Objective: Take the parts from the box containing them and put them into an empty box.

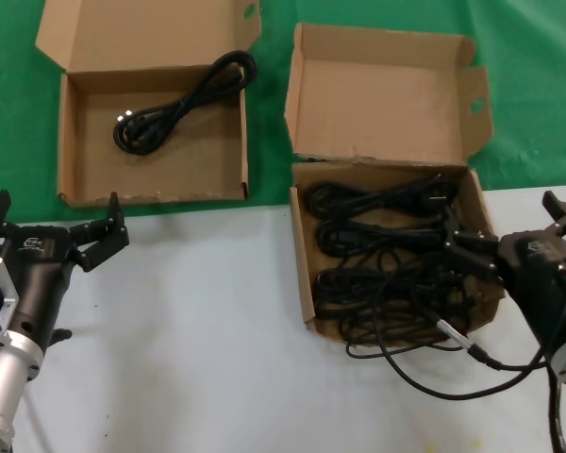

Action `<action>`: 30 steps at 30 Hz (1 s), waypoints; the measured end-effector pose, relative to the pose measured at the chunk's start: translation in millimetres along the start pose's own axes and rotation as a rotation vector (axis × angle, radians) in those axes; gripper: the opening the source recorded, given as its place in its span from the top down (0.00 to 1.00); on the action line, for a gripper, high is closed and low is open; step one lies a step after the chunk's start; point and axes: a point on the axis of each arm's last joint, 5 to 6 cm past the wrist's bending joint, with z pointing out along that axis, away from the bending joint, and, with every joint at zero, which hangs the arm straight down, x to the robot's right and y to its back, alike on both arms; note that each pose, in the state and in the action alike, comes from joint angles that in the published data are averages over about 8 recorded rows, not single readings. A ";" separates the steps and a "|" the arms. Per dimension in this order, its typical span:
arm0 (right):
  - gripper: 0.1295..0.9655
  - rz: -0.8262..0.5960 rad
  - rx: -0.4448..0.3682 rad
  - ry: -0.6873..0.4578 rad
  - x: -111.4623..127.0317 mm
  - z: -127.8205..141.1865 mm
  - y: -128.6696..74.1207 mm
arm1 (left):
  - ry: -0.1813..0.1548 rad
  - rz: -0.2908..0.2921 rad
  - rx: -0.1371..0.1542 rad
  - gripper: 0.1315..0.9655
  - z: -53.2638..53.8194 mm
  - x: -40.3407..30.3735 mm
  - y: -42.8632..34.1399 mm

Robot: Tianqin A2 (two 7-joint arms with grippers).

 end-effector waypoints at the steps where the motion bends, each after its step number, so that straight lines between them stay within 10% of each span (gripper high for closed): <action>1: 0.00 0.000 0.000 0.000 0.0 0.0 0.0 | 0.000 0.000 0.000 0.00 0.0 0.0 0.0; 30: 0.00 0.000 0.000 0.000 0.0 0.0 0.0 | 0.000 0.000 0.000 0.00 0.0 0.0 0.0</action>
